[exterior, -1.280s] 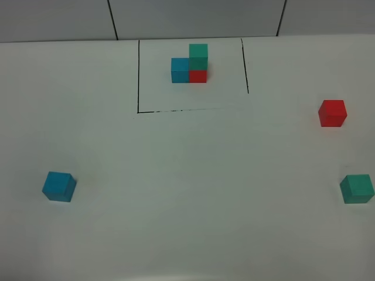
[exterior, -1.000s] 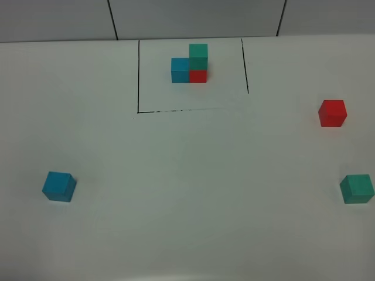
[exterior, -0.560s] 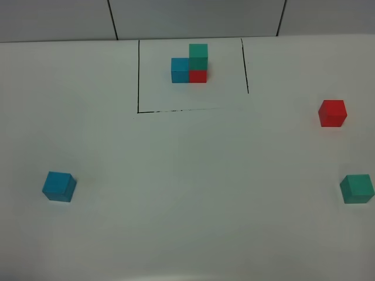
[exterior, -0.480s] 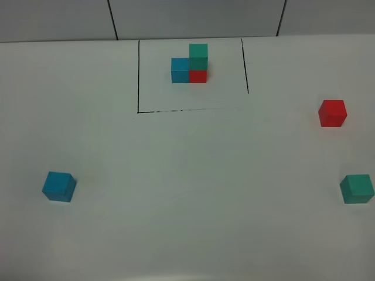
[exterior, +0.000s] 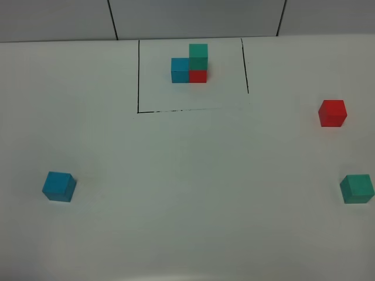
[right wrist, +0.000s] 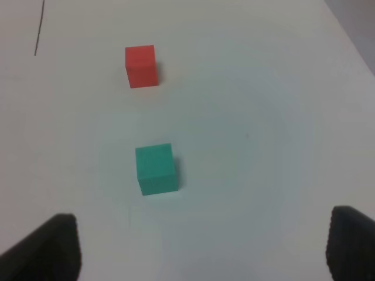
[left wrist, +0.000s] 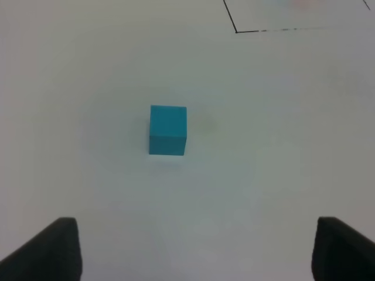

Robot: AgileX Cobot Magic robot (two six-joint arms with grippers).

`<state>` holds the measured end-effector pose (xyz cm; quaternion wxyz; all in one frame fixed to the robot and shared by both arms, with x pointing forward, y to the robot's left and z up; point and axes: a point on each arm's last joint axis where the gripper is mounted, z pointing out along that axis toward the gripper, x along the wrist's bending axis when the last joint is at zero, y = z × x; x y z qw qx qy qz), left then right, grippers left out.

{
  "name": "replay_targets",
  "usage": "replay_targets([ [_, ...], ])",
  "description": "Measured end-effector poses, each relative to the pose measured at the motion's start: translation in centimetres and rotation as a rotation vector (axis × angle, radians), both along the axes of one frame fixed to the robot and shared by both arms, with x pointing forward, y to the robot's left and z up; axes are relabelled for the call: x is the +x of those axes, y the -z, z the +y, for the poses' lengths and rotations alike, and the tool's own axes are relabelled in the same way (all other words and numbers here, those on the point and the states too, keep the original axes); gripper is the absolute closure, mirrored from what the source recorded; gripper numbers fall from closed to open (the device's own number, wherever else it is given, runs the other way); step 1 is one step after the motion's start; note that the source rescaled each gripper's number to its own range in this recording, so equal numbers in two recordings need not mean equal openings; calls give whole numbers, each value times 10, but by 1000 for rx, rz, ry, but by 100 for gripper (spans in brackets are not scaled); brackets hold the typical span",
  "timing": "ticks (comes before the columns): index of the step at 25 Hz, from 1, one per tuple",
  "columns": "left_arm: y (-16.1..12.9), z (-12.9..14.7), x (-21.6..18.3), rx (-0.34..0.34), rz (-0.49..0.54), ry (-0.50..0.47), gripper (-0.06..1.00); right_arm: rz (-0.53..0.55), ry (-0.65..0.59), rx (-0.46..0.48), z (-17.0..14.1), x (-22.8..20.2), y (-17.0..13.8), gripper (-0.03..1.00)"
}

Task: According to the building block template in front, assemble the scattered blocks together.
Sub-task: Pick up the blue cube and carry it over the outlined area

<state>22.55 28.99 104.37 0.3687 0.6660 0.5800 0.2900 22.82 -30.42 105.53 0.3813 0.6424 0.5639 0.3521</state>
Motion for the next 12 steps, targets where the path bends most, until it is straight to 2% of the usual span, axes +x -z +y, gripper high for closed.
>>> replay_targets([
  [9,0,0,0,1,2,-1,18,0,0,0,0,0,0,25],
  [12,-2,3,5,27,20,-19,18,0,0,0,0,0,0,25],
])
